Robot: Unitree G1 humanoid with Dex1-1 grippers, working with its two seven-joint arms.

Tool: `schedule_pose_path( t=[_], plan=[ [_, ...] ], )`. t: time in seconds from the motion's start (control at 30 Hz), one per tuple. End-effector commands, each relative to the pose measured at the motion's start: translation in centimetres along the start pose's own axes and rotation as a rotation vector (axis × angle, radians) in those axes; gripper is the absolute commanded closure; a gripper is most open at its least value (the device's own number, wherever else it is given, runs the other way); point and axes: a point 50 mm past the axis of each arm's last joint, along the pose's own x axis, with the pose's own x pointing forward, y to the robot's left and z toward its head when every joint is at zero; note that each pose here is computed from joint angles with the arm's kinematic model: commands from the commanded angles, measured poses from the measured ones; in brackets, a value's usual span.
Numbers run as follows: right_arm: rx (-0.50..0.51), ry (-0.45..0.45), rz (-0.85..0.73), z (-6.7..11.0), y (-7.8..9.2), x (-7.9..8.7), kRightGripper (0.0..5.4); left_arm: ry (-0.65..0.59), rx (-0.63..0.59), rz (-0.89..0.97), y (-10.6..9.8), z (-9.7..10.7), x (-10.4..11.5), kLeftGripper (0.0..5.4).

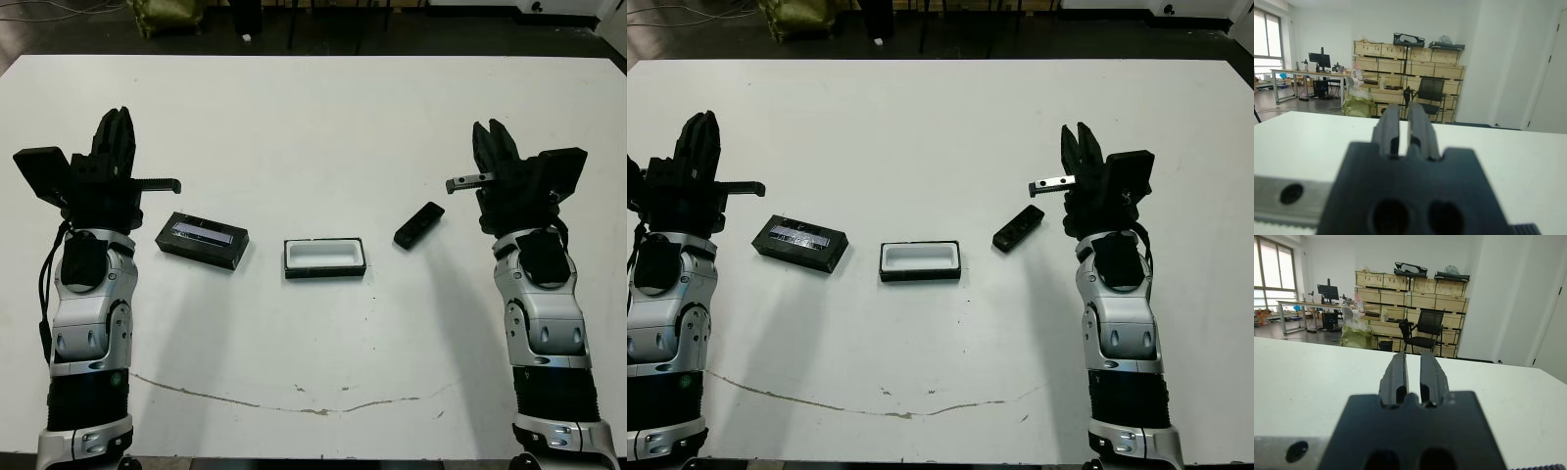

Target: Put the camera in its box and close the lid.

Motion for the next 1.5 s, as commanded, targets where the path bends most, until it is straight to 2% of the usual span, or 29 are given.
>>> schedule_pose_path(
  t=[0.03, 0.47, 0.7, 1.0, 1.23, 1.5],
  plan=[
    [-0.018, 0.025, -0.004, -0.5, -0.4, -0.1, 5.4, 0.02, -0.017, 0.004, 0.1, -0.2, 0.0, 5.36],
    [-0.019, 0.033, 0.011, -0.4, -0.3, 0.1, 5.4, 0.021, -0.023, -0.009, 0.2, -0.1, -0.2, 5.36],
    [-0.047, 0.046, 0.016, 0.1, -1.2, 0.4, 5.4, 0.029, -0.014, -0.001, 0.0, -0.2, -0.3, 5.36],
    [-0.188, 0.128, 0.083, 0.4, -3.0, 2.1, 5.4, 0.024, -0.018, -0.006, 0.0, -0.2, -0.3, 5.36],
    [-0.354, 0.236, 0.195, 0.3, -4.1, 3.4, 5.4, 0.026, -0.023, -0.003, 0.1, -0.2, -0.3, 5.36],
    [-0.551, 0.33, 0.412, 0.4, -4.7, 4.4, 5.4, 0.023, -0.025, -0.008, 0.1, -0.1, -0.3, 5.36]
  ],
)
